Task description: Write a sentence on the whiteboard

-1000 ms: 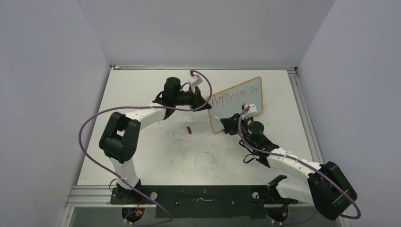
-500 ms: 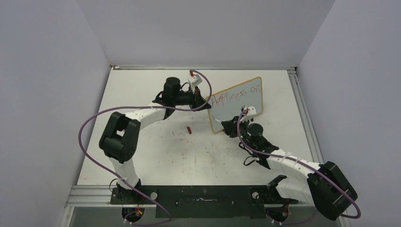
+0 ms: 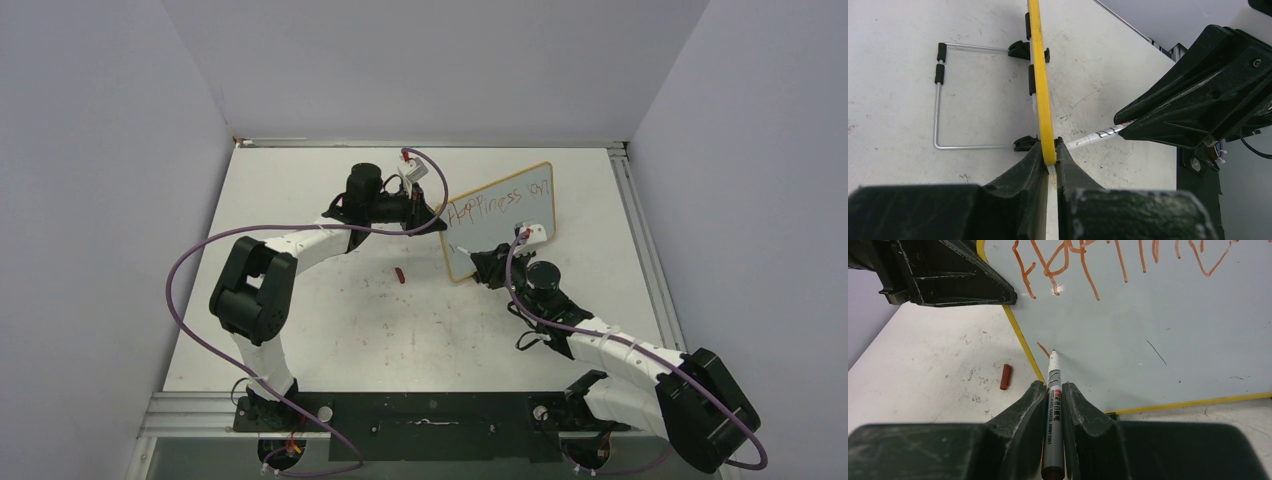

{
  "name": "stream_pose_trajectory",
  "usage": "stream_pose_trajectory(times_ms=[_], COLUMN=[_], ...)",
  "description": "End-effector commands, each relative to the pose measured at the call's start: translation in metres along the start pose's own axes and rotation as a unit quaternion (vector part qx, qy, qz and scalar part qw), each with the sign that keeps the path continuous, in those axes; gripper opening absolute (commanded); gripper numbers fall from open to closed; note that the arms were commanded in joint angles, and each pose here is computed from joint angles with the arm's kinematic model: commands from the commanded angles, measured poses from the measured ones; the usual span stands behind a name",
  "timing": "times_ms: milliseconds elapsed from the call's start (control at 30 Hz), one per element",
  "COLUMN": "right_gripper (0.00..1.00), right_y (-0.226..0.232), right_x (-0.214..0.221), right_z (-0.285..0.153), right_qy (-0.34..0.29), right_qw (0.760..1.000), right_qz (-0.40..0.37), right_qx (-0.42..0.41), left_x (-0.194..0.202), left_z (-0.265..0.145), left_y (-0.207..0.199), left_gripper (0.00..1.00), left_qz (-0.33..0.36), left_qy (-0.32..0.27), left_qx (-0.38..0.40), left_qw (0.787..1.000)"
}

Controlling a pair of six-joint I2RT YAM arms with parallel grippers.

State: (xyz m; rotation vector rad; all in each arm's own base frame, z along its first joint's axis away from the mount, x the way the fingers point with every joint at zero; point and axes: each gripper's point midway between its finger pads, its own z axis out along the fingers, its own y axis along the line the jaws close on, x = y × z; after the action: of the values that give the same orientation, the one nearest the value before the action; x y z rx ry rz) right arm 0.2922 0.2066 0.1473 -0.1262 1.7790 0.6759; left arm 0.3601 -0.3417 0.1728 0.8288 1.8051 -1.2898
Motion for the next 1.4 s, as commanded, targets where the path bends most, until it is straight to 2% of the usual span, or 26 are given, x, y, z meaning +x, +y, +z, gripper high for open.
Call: stream_pose_trajectory(times_ms=[0,500,1200,1367], right_gripper=[0.05,0.05,0.05,0.05], right_y=[0.011,0.008,-0.012,-0.009], right_x=[-0.031,-0.043,0.044,0.052], right_z=[0.010,0.014,-0.001,-0.003], right_qy=[-0.050,-0.073,0.048,0.058], right_qw=[0.999,0.997,0.999,0.998], right_qz=[-0.006,-0.007,-0.005,-0.005], right_qx=[-0.013,0.001,0.020,0.016], left_x=[-0.021,-0.022,-0.021,-0.021], left_z=[-0.001,-0.001,-0.001,-0.001], left_y=[-0.018,-0.018,-0.018,-0.017], left_gripper=[0.00,0.00,0.00,0.00], left_qz=[0.025,0.025,0.024,0.023], left_qy=[-0.014,-0.014,-0.014,-0.014], left_qx=[0.032,0.032,0.033,0.033], left_qw=[0.999,0.999,0.999,0.999])
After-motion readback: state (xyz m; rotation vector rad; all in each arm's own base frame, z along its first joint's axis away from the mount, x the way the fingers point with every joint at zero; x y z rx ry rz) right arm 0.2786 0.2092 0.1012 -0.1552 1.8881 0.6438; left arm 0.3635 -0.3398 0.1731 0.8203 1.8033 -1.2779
